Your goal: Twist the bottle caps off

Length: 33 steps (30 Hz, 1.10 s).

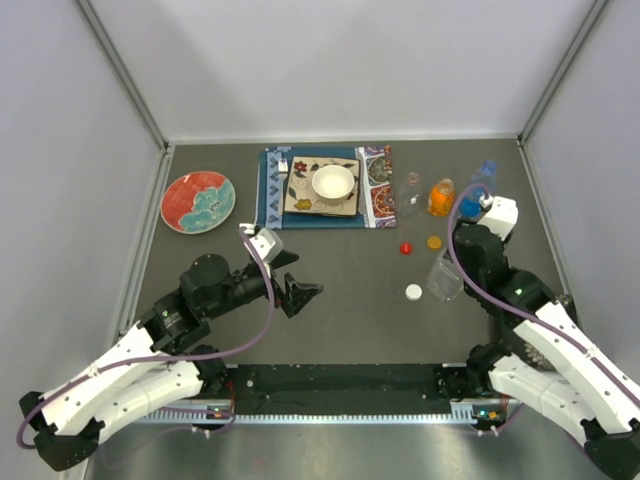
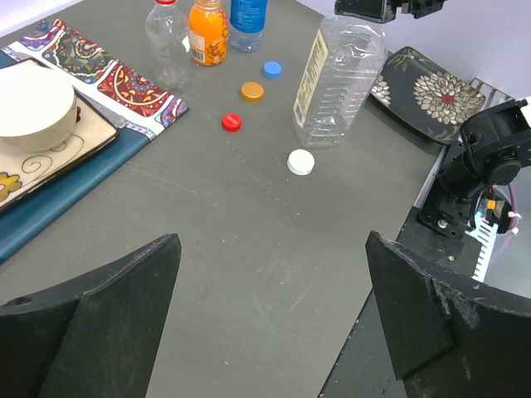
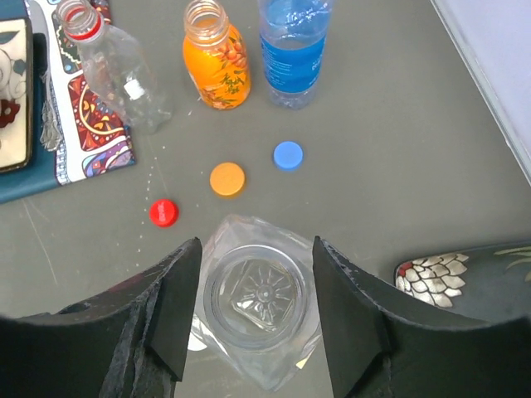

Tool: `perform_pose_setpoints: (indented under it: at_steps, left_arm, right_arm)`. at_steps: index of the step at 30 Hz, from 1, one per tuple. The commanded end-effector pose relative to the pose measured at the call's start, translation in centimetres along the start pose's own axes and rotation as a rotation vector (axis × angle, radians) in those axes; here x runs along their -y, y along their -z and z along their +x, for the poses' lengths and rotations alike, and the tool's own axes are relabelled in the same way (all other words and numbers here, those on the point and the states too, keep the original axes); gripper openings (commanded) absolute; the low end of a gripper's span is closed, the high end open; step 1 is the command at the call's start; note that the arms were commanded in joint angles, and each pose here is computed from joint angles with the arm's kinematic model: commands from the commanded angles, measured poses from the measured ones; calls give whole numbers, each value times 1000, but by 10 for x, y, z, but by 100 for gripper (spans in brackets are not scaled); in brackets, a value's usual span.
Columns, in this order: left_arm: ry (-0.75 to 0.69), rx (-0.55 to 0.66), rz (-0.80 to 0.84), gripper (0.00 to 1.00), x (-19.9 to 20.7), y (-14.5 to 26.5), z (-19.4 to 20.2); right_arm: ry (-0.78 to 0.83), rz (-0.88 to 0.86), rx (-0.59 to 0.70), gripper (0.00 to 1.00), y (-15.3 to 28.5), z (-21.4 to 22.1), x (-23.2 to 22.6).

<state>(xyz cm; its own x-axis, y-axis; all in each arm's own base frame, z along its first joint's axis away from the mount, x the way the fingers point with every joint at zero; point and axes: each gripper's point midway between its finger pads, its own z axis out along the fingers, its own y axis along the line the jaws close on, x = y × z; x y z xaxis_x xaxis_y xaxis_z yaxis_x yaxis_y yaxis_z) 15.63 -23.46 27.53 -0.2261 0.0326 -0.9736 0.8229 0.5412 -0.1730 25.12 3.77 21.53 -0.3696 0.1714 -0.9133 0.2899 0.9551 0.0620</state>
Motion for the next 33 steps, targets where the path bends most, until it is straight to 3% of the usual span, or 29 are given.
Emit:
perform_pose_setpoints:
  at_steps: [1,11,15,18,21,22,25,33]
  left_arm:
    - [-1,31,13,99,3,-2,-9]
    - [0,36,4,99,1,-2,-11]
    - [7,37,-16,99,-2,-2,-12]
    - [33,42,-69,99,-10,-3,-14]
    - [97,50,-198,99,-31,-5,-14]
    - [144,55,-230,99,-35,-7,-13]
    - [278,66,-351,99,-52,-10,-13]
    - [306,21,-394,98,-57,-14,-5]
  right_arm:
    - [-23,-37,-2,58,5,-3,-3]
    - [-70,-106,47,64,23,-43,-12]
    - [-114,-185,100,79,43,-79,-22]
    - [-170,-270,148,84,65,-114,-29]
    - [-211,-476,184,84,97,-139,-53]
    - [-188,-620,163,84,112,-136,-73]
    - [-171,-826,140,84,137,-131,-100]
    - [-74,-858,152,87,139,-115,-110]
